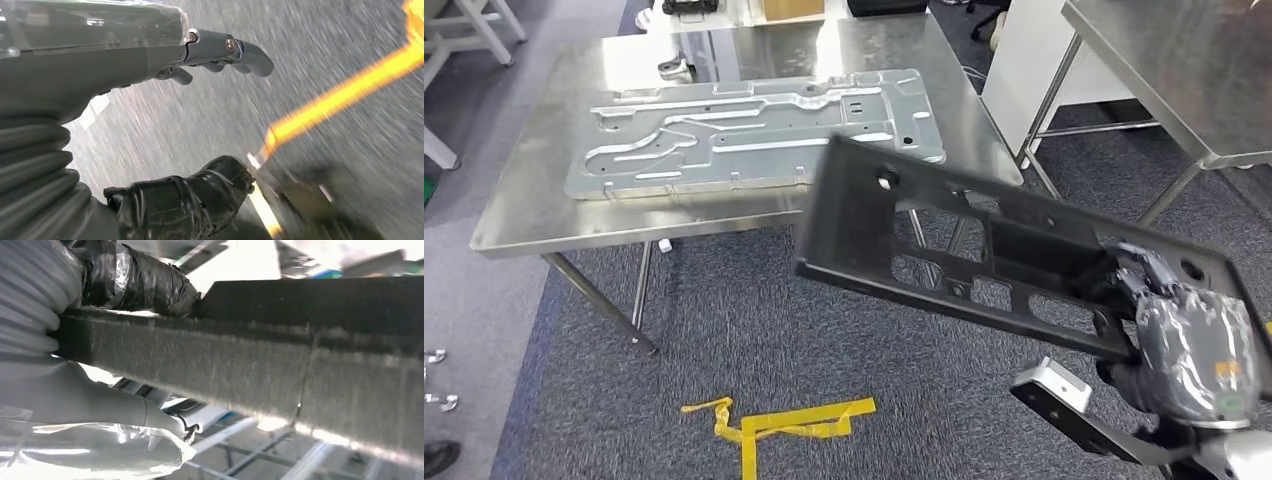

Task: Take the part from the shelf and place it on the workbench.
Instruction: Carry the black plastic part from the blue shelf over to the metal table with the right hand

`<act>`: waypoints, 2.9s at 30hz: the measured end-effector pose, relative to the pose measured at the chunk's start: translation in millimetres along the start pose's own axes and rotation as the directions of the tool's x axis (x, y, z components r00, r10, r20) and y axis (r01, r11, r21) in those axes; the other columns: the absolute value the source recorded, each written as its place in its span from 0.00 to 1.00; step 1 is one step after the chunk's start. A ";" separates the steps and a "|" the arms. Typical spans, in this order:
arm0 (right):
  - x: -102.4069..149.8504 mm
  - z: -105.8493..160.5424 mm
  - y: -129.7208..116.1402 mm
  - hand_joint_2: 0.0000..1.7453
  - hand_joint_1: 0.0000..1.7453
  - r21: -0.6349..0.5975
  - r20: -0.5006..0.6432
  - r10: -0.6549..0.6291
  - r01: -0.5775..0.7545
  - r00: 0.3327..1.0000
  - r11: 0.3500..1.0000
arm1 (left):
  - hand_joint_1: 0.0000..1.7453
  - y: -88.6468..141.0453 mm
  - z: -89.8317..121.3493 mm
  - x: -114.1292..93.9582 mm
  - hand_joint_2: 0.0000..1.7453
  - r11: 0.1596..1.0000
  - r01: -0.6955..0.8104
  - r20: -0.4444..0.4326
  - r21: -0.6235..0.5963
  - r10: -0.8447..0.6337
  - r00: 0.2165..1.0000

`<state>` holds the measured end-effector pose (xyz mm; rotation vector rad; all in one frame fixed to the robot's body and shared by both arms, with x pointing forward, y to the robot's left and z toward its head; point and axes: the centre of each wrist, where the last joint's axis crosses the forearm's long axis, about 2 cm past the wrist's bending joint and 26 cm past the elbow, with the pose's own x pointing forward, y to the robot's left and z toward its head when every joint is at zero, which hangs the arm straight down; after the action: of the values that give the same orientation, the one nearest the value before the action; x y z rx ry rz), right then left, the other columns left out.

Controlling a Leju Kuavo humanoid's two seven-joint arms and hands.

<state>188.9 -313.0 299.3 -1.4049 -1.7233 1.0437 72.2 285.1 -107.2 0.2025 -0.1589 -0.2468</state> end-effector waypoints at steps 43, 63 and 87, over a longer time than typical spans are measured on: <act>62.2 -149.3 -0.9 1.00 1.00 0.046 0.212 0.042 -0.053 0.976 0.998 | 0.00 33.4 -6.0 -14.9 1.00 0.987 -0.163 -0.043 -0.003 0.162 0.986; -55.1 -160.5 47.9 1.00 1.00 0.426 -0.251 0.089 0.027 0.964 0.904 | 0.00 26.2 -5.0 -18.9 1.00 0.986 -0.162 -0.101 -0.025 0.159 0.982; -110.1 -132.5 51.3 1.00 1.00 0.416 -0.456 0.056 0.157 0.888 0.896 | 0.00 18.6 -3.8 -11.7 1.00 0.991 -0.128 -0.078 -0.028 0.125 0.989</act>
<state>349.0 -393.8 312.3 -1.1780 -1.0848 0.9071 65.9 306.5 -108.4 0.1677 -0.0913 -0.1149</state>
